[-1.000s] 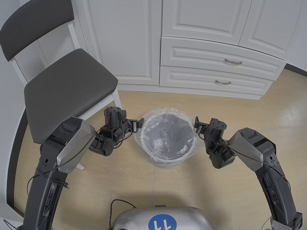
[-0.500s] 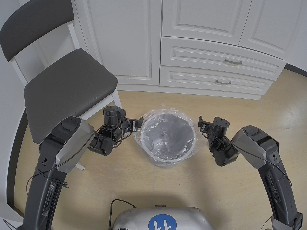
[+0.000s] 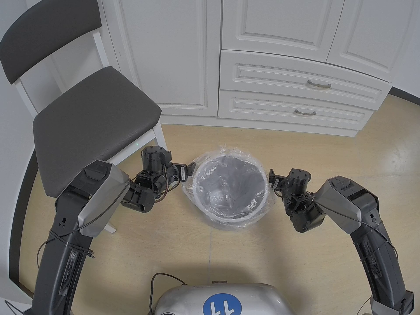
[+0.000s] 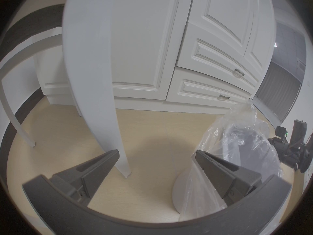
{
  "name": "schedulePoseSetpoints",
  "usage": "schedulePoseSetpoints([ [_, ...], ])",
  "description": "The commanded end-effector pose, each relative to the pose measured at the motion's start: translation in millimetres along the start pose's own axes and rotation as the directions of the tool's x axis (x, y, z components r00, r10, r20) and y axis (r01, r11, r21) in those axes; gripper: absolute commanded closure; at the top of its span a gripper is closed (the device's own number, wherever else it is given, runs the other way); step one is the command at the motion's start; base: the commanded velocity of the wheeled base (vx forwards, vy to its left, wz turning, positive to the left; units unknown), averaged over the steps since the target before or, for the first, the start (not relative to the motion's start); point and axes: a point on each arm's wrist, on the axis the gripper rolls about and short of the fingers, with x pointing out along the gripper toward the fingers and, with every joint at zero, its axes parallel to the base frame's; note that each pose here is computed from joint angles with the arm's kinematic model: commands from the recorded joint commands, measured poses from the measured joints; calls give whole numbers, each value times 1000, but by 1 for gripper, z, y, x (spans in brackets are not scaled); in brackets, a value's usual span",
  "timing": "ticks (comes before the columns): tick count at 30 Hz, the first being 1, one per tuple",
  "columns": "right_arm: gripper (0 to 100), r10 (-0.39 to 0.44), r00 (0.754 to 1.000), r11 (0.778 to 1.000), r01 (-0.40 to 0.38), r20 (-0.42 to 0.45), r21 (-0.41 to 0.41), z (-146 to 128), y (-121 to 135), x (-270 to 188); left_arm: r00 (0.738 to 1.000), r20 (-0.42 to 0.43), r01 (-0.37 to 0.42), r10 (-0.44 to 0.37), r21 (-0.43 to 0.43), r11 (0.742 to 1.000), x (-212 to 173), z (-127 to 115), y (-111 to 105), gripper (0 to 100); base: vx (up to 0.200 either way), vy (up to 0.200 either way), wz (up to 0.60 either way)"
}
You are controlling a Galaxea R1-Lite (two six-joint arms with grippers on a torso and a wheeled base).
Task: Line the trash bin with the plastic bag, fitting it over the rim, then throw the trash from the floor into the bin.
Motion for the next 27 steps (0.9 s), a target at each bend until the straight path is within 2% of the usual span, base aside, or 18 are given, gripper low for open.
schedulePoseSetpoints([
  [1, 0, -1, 1000, 1000, 1, -26, 1, -9, -1, -1, 1000, -11, -3, 3, 0, 1000, 2, -5, 1, 0, 0, 0, 0],
  [14, 0, -3, 999, 1000, 3, -47, -4, -15, -1, -2, 998, -63, -16, 16, 0, 1000, 0, -11, 5, 0, 0, 0, 0],
  [19, 0, -14, 996, 1000, 12, -89, -22, -21, -3, -3, 992, -125, -24, 25, 5, 1000, -6, -12, 7, 0, 0, 0, 0],
  [27, 0, -28, 991, 999, 24, -129, -32, -24, -4, -4, 990, -141, -25, 26, 8, 1000, -5, -17, 8, 0, 0, 0, 0],
])
